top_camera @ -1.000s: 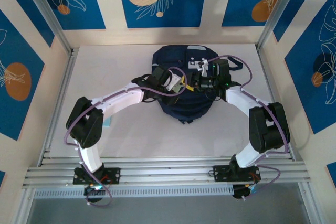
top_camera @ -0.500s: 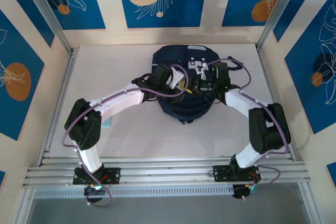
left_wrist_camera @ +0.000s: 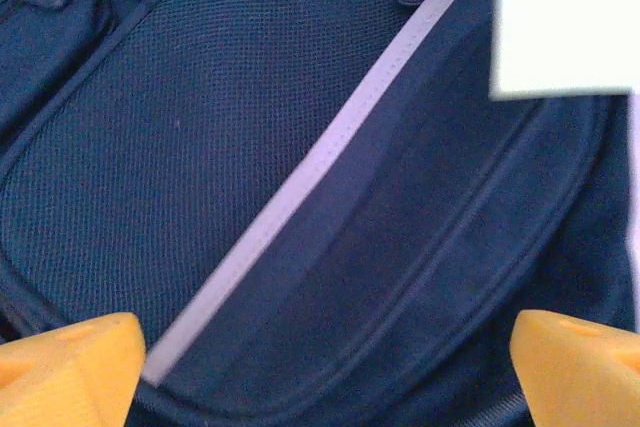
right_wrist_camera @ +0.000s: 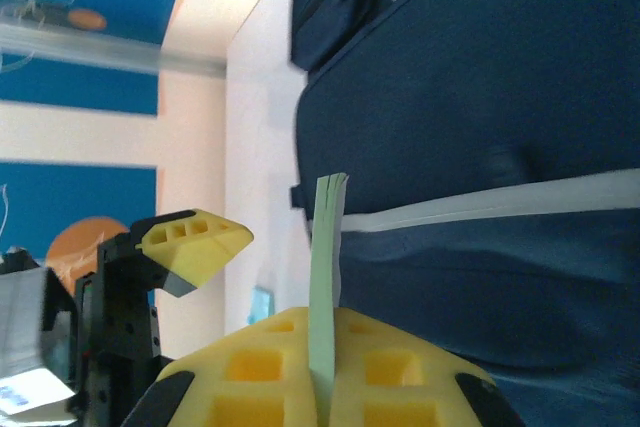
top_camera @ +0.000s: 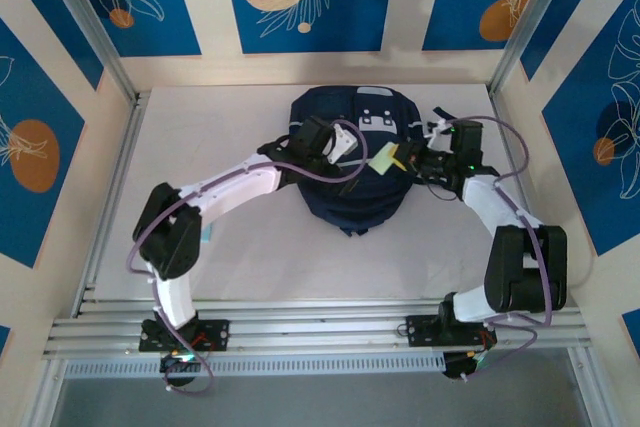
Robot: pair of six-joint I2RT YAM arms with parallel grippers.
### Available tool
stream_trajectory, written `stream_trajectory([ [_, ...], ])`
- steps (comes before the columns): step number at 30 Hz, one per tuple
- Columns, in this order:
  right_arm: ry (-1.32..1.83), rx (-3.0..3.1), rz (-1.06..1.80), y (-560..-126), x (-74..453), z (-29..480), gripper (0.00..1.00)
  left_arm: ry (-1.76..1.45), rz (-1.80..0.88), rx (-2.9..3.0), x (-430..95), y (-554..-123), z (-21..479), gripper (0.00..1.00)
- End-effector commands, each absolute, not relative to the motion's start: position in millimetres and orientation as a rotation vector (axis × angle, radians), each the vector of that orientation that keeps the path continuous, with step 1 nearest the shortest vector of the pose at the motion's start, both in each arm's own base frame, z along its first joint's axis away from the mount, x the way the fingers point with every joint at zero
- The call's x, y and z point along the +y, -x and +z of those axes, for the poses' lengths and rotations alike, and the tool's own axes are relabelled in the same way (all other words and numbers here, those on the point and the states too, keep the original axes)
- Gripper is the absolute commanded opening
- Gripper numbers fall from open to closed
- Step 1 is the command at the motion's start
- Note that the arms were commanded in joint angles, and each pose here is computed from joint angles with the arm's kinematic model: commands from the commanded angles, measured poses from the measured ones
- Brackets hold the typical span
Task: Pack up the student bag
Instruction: Open the student bag at the top-center of the table.
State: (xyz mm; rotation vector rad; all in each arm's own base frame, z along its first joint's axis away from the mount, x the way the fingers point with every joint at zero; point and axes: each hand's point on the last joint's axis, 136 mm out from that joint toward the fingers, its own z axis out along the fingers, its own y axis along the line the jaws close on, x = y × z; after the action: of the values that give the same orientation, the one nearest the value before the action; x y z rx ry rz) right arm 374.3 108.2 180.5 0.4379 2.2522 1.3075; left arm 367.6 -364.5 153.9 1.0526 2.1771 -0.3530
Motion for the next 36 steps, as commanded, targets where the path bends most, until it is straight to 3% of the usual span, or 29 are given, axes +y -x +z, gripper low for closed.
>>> stream_trajectory([
  [1,-0.561,2.297,1.263,-357,85,161,0.00,-1.214,-0.247,2.145,-370,-374,131,0.91],
  [13,-0.706,2.224,1.224,-339,42,160,0.00,-1.430,-0.231,2.103,-401,-381,92,0.89],
  [14,-0.711,2.222,1.225,-339,41,160,0.00,-1.431,-0.215,2.101,-401,-384,90,0.84],
  [15,-0.712,2.219,1.228,-339,41,160,0.00,-1.434,-0.203,2.095,-401,-386,88,0.73],
  [18,-0.707,2.213,1.238,-338,40,162,0.00,-1.444,-0.198,2.088,-404,-389,89,0.33],
  [20,-0.699,2.211,1.237,-336,41,165,0.00,-1.445,-0.230,2.089,-408,-388,97,0.00],
  [28,-0.716,2.190,1.259,-332,46,171,0.00,-1.331,-0.458,2.136,-416,-380,159,0.00],
  [36,-0.650,2.149,1.285,-350,88,183,0.00,-1.218,-0.661,2.143,-433,-377,212,0.00],
])
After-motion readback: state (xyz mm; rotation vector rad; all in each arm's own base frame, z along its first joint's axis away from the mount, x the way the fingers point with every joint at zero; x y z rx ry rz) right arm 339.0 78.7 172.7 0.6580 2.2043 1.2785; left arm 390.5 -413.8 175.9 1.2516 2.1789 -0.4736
